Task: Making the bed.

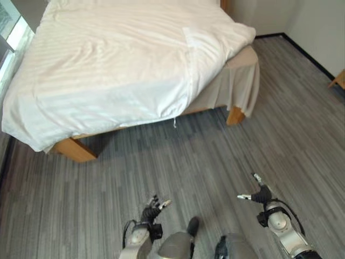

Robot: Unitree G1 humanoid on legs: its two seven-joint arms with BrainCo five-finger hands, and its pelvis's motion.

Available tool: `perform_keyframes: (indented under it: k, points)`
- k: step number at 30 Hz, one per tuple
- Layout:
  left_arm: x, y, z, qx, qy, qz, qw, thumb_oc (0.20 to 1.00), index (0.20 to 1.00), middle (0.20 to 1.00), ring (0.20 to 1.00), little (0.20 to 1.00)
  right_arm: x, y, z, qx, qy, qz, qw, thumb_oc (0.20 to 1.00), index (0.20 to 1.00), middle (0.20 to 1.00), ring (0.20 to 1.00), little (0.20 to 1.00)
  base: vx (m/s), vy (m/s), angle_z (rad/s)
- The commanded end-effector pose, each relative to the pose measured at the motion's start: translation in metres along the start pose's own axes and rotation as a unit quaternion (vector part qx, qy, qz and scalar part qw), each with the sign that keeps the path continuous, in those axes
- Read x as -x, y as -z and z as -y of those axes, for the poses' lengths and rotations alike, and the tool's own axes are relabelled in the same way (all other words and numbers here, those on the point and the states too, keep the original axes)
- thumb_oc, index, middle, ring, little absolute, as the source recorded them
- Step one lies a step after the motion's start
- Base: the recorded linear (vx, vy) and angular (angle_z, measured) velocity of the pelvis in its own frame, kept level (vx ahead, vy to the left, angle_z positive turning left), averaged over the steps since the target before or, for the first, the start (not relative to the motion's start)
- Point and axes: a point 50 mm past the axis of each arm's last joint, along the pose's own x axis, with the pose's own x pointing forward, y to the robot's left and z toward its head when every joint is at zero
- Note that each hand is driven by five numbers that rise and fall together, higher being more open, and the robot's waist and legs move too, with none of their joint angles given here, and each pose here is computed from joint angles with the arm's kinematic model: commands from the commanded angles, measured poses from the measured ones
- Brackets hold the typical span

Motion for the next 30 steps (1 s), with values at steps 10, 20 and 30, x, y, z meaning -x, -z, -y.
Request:
perform_keyframes:
  k: [10, 20, 30]
  points:
    - [-0.006, -0.009, -0.004, -0.031, -0.003, 0.018, 0.999, 1.000, 1.000, 1.000, 1.000, 1.000, -0.003, -0.015, 0.007, -0.012, 0.020, 0.037, 0.999, 1.000, 1.000, 1.000, 1.000, 1.000, 0.55, -0.135, 0.61]
    - [0.000, -0.021, -0.007, -0.040, 0.004, 0.046, 0.998, 1.000, 1.000, 1.000, 1.000, 1.000, -0.014, -0.034, 0.011, -0.003, 0.011, 0.073, 0.997, 1.000, 1.000, 1.000, 1.000, 1.000, 0.41, -0.186, 0.27]
    - [-0.004, -0.018, 0.014, -0.037, 0.035, 0.038, 0.998, 1.000, 1.000, 1.000, 1.000, 1.000, -0.015, -0.027, 0.017, 0.009, 0.020, 0.062, 0.998, 1.000, 1.000, 1.000, 1.000, 1.000, 0.36, 0.069, -0.22]
